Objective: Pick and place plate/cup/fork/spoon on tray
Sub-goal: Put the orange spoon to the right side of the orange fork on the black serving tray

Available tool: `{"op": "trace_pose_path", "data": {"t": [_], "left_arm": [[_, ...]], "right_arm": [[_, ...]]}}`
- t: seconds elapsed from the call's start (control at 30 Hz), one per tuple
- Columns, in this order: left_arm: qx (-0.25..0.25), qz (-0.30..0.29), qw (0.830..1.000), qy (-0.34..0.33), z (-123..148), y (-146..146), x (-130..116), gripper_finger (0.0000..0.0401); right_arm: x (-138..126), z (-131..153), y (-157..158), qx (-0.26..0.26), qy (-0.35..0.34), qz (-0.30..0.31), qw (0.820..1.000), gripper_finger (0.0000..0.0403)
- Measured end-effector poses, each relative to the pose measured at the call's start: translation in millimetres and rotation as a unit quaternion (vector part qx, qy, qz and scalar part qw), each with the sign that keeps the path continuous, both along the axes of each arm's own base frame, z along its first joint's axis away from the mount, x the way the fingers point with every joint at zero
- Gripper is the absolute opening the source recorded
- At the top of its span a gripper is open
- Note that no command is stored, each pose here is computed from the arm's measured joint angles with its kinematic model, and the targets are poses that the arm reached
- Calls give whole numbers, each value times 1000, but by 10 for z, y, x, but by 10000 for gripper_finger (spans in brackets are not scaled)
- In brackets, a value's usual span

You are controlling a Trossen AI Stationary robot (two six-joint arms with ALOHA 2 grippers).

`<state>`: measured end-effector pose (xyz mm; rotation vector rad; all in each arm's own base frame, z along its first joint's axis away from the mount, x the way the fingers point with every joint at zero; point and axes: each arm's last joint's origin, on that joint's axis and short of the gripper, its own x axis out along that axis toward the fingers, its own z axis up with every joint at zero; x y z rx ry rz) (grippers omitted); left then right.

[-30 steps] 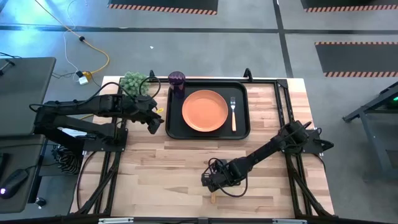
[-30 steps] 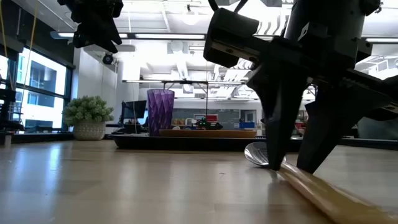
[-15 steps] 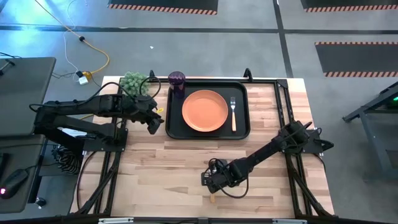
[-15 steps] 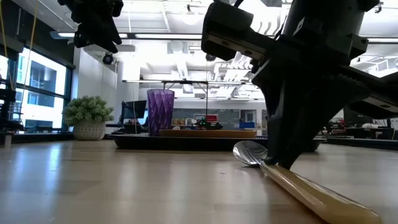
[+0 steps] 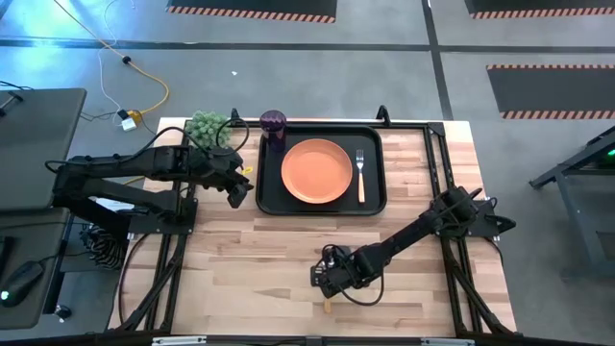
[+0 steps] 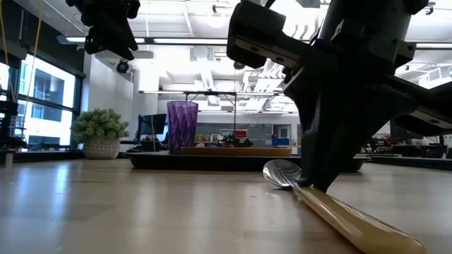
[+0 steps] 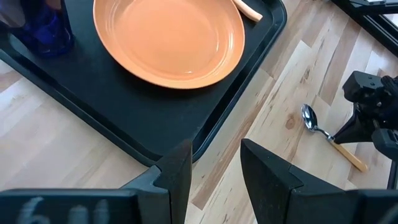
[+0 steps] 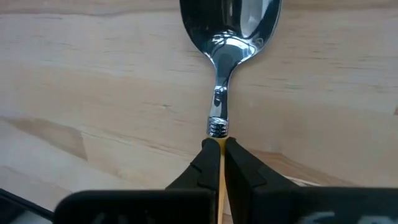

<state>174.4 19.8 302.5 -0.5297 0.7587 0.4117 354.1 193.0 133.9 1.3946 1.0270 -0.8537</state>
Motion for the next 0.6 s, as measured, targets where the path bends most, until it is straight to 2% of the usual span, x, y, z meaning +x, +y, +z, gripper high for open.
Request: {"op": "trace_pose_path", "data": {"t": [0.37,0.6], "left_arm": [[-2,2,1000,0,0,0,0,125],[-3,4,1000,-1,0,0,0,125]], "right_arm": [[8,6,-2,8,1,17,1000,6],[-1,37,-6,8,-1,20,1000,67]]}}
